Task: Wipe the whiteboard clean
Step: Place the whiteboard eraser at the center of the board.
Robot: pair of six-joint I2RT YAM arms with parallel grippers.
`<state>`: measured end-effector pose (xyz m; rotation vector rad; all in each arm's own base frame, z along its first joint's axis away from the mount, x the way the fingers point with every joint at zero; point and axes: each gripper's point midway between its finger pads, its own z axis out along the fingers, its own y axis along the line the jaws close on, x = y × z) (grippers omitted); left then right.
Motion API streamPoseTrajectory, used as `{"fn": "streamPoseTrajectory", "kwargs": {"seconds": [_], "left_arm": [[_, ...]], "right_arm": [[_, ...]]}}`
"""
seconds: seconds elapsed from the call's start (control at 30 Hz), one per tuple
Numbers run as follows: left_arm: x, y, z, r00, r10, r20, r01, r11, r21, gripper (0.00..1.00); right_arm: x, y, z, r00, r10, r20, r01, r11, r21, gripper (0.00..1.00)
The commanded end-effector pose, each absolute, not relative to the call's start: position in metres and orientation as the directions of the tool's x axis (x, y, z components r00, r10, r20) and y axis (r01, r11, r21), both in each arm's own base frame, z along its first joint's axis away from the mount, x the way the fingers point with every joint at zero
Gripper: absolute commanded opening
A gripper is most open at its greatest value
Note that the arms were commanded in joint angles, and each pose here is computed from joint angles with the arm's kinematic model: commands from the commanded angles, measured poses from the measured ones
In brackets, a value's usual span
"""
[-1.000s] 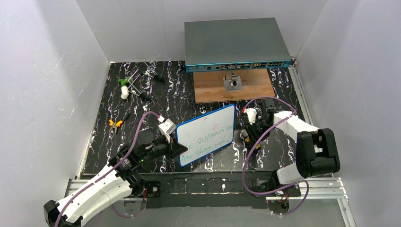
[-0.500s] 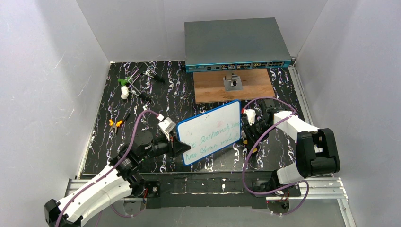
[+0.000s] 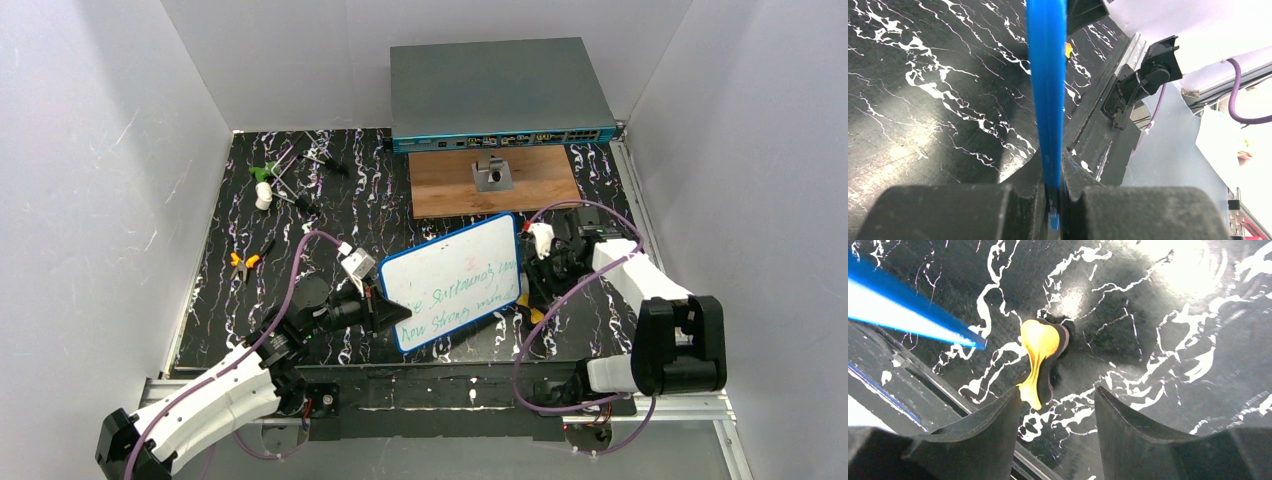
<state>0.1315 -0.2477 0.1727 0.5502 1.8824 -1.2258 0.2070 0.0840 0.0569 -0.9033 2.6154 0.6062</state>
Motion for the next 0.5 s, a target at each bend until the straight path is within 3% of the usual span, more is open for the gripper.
{"fn": "streamPoseTrajectory", "kwargs": {"seconds": [0.0,0.47], "left_arm": [[0.133,-0.249,0.212,-0.474,-0.119,-0.873,0.788,0.385,-0.480,0.00],[0.144,-0.272,0.222,-0.430,-0.034,-0.902,0.848,0.328,-0.417,0.00]], "right_arm": [[0.205,0.080,0.089,-0.677,-0.527,-0.515,-0.706,0.663,0.250,0.62],[0.179,0.108,0.196,-0.389,-0.508,-0.769,-0.872,0.473,0.129,0.63]]}}
